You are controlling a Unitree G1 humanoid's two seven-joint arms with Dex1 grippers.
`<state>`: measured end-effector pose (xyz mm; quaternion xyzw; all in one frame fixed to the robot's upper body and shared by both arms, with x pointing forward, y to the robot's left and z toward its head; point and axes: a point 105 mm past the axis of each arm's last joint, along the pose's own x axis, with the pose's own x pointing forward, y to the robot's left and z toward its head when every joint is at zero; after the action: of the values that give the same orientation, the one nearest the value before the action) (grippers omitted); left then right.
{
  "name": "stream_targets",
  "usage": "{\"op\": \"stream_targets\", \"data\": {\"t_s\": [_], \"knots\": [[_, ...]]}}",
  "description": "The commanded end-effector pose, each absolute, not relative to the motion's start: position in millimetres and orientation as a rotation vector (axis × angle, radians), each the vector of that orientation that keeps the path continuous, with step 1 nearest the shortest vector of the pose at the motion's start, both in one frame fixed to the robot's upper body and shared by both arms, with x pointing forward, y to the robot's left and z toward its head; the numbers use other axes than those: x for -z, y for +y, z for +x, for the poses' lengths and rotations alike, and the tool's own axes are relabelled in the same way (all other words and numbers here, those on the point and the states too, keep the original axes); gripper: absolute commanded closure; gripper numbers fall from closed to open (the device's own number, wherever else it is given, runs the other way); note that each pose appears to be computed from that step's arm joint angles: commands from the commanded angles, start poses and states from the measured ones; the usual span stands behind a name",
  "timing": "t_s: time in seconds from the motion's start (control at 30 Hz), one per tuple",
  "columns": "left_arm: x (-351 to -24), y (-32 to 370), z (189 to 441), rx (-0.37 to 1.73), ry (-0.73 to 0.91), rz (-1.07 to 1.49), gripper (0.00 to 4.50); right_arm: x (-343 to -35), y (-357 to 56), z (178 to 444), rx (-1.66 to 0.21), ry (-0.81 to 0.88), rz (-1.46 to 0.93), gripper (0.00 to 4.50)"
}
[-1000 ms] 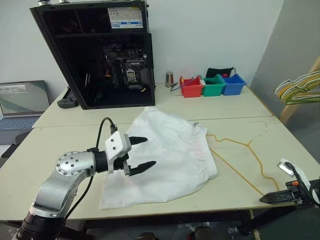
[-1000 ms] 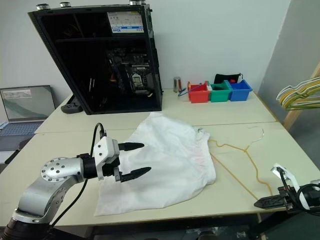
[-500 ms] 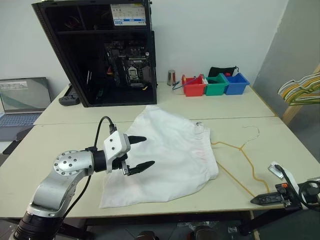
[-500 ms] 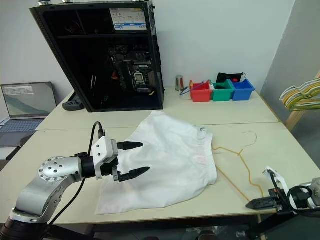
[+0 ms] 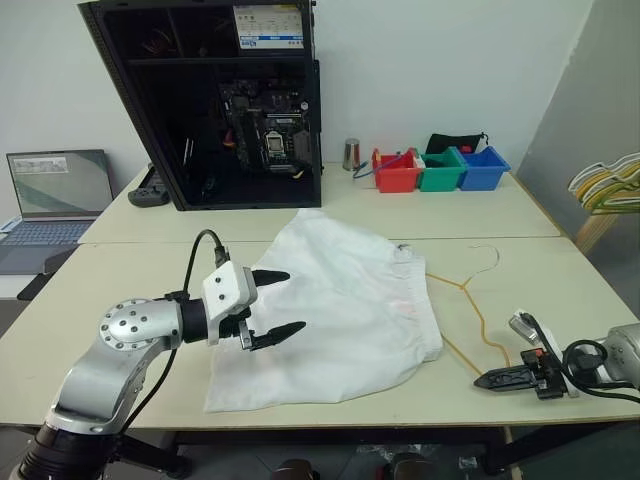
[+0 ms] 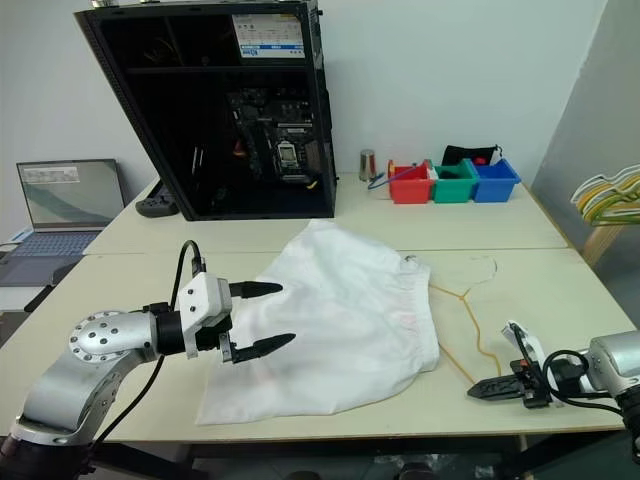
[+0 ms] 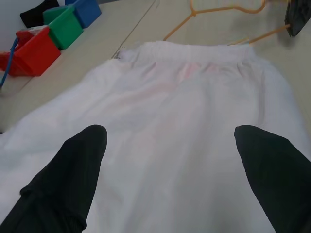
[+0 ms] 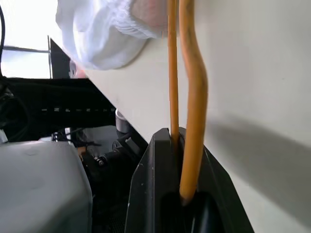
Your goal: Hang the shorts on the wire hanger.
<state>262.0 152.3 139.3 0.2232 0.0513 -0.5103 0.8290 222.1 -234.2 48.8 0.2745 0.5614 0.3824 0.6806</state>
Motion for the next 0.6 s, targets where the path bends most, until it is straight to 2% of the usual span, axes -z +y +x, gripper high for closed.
{"op": "stream_targets", "data": {"t_s": [0.03,0.43,0.6], "knots": [[-151,153,262,1.073,0.058,0.52,0.01,-58,-233,239,-0.845,1.211,0.626,4.5],[-153,153,263,1.069,0.051,0.522,0.01,-62,-228,270,-0.79,1.161,0.659,4.5],[-152,150,265,1.079,0.048,0.517,0.01,-62,-229,297,-0.751,1.073,0.574,4.5]]}}
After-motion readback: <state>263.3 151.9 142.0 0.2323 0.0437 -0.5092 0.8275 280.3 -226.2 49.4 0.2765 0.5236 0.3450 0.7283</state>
